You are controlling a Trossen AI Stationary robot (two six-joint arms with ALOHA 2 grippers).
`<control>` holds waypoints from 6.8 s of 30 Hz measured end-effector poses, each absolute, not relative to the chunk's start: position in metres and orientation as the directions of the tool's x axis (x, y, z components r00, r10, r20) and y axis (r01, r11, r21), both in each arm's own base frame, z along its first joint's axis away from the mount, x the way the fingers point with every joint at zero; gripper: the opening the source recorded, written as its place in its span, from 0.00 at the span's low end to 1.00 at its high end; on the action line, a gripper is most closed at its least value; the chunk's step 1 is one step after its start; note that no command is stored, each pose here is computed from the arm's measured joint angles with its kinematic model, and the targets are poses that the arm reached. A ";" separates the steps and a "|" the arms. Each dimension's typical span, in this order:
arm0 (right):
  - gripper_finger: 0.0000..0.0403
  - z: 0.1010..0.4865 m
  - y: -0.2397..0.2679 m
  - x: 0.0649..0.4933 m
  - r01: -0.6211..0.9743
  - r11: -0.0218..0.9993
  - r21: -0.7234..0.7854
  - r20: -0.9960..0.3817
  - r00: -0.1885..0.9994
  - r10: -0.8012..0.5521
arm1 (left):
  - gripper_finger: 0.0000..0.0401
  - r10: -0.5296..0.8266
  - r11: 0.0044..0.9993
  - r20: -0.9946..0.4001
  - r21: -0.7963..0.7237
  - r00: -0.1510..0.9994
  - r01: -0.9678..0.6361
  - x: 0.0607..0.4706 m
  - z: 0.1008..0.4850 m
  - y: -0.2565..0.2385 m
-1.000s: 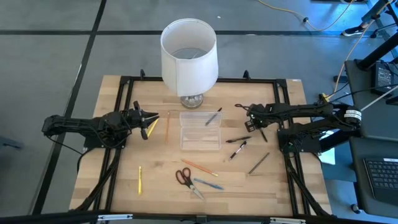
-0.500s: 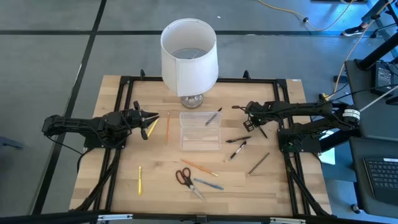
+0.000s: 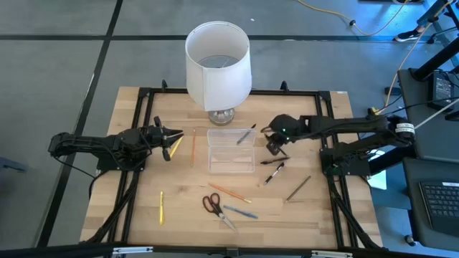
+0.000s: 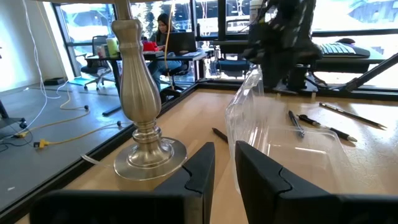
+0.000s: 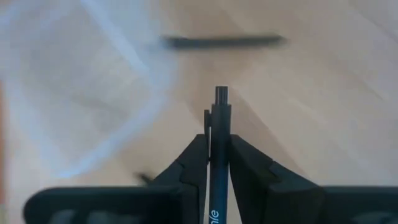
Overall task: Pick & place school supplies into a supply box
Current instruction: Put the black pen into the transparent supply box
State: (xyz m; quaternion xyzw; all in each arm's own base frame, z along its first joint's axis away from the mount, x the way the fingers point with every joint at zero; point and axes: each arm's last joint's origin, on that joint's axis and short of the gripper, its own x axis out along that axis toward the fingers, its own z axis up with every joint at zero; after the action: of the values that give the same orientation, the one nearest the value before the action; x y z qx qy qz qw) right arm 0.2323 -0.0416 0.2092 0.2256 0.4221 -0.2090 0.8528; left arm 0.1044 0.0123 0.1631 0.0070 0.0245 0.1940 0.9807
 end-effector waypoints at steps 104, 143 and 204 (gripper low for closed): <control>0.35 0.246 0.066 0.282 -0.013 0.994 0.105 -0.571 0.818 0.071 | 0.15 0.480 0.877 -0.073 0.083 0.874 -0.474 0.104 0.164 0.015; 0.35 0.197 0.040 0.171 0.224 0.974 0.019 -0.469 0.863 -0.189 | 0.15 0.399 0.585 -0.847 -0.060 0.352 -0.809 0.147 0.207 0.014; 0.35 0.191 0.039 0.167 0.226 0.974 -0.013 -0.523 0.828 -0.199 | 0.36 0.298 -0.248 -0.924 0.169 -0.241 -0.954 0.159 0.137 0.058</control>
State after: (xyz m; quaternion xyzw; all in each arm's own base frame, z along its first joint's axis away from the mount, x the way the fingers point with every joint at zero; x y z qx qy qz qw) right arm 0.1670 0.0387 0.1914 0.0247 0.2709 -0.1112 0.9558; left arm 0.1588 0.0579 0.1368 -0.4073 0.4028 0.6768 0.4624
